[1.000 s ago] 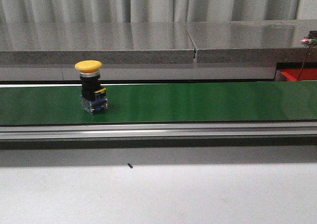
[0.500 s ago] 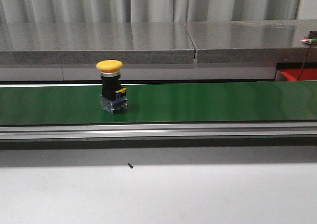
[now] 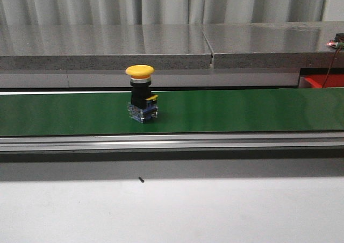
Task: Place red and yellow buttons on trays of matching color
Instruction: 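Set the second yellow button on the belt and open the left gripper, then lower the right gripper onto the first yellow button at the belt's end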
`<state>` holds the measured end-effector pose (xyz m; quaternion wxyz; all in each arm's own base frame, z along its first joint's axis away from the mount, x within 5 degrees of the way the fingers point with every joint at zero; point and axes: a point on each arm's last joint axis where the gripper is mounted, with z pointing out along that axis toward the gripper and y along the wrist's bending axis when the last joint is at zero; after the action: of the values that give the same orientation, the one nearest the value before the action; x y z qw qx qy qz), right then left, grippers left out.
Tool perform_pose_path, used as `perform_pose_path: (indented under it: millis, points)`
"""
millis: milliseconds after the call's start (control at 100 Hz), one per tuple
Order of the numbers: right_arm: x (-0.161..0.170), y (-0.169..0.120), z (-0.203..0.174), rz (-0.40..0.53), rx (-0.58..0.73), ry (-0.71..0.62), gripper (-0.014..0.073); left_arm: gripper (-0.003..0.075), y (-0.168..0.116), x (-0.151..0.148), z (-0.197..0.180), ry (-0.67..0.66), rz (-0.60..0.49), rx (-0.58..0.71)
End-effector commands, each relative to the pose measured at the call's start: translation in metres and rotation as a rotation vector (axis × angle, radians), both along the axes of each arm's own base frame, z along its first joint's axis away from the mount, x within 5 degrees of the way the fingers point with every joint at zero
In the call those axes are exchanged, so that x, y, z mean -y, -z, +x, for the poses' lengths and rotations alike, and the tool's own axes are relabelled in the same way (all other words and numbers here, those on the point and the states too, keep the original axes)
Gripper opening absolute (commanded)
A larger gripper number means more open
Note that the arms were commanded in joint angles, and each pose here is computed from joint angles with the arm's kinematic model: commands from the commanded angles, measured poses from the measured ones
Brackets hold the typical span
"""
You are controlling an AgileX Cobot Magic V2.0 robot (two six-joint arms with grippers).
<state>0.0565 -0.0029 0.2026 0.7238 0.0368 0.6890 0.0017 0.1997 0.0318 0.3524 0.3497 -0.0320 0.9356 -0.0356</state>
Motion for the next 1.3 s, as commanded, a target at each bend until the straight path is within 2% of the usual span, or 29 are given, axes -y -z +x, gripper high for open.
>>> perform_pose_path:
  millis: [0,200,420,700,980,1290]
  points:
    - [-0.001,-0.014,-0.003,-0.015,0.116,-0.005,-0.0066,-0.0020,-0.012,0.008,-0.018,0.003,-0.001,0.101]
    - [-0.001,-0.014,-0.003,-0.015,0.116,-0.005,-0.0066,-0.0020,-0.003,0.016,-0.053,0.001,0.011,0.149]
    - [-0.001,-0.014,-0.003,-0.015,0.116,-0.005,-0.0066,-0.0020,-0.005,0.026,-0.080,0.003,-0.003,0.275]
    - [-0.001,-0.014,-0.003,-0.015,0.116,-0.005,-0.0066,-0.0020,0.013,0.045,-0.095,0.152,-0.022,0.276]
    - [-0.001,-0.014,-0.003,-0.015,0.117,-0.005,-0.0066,-0.0020,0.035,0.050,-0.110,0.191,-0.025,0.302]
    - [-0.001,-0.023,-0.005,-0.018,0.167,-0.007,-0.0066,-0.0020,0.034,0.050,-0.118,0.193,-0.021,0.332]
